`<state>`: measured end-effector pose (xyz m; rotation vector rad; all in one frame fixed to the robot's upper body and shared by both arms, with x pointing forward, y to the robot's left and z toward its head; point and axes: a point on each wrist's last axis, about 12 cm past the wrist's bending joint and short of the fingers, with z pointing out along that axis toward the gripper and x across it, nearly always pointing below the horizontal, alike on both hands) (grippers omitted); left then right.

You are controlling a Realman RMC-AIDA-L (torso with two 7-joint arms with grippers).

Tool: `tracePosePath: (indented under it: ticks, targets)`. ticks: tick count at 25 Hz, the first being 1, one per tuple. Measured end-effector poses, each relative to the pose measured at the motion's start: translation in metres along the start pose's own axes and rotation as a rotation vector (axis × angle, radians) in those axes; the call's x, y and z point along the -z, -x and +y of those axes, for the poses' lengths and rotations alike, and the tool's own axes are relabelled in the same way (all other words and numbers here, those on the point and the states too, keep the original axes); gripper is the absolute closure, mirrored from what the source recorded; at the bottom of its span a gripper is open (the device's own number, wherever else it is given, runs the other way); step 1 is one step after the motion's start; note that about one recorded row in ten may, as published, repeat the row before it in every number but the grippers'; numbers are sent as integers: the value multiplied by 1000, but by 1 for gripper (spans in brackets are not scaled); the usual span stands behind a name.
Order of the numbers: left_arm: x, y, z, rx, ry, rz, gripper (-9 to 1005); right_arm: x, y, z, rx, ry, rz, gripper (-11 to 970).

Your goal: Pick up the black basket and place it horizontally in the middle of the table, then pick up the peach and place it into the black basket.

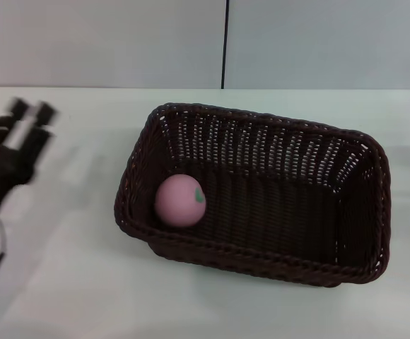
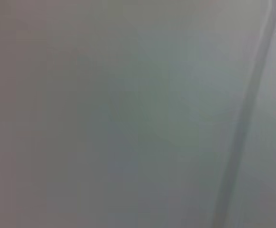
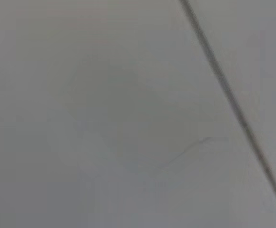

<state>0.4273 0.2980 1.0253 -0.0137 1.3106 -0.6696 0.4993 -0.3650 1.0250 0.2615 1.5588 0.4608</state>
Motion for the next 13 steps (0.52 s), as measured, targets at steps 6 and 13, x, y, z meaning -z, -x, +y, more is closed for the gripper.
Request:
tracePosePath:
  ticks: [6, 13]
  targets:
    - [17, 9, 9, -67, 137, -80, 453, 19, 9, -11, 1, -51, -91, 335]
    - [48, 26, 26, -163, 370, -208, 454, 36, 18, -19, 33, -100, -192, 337]
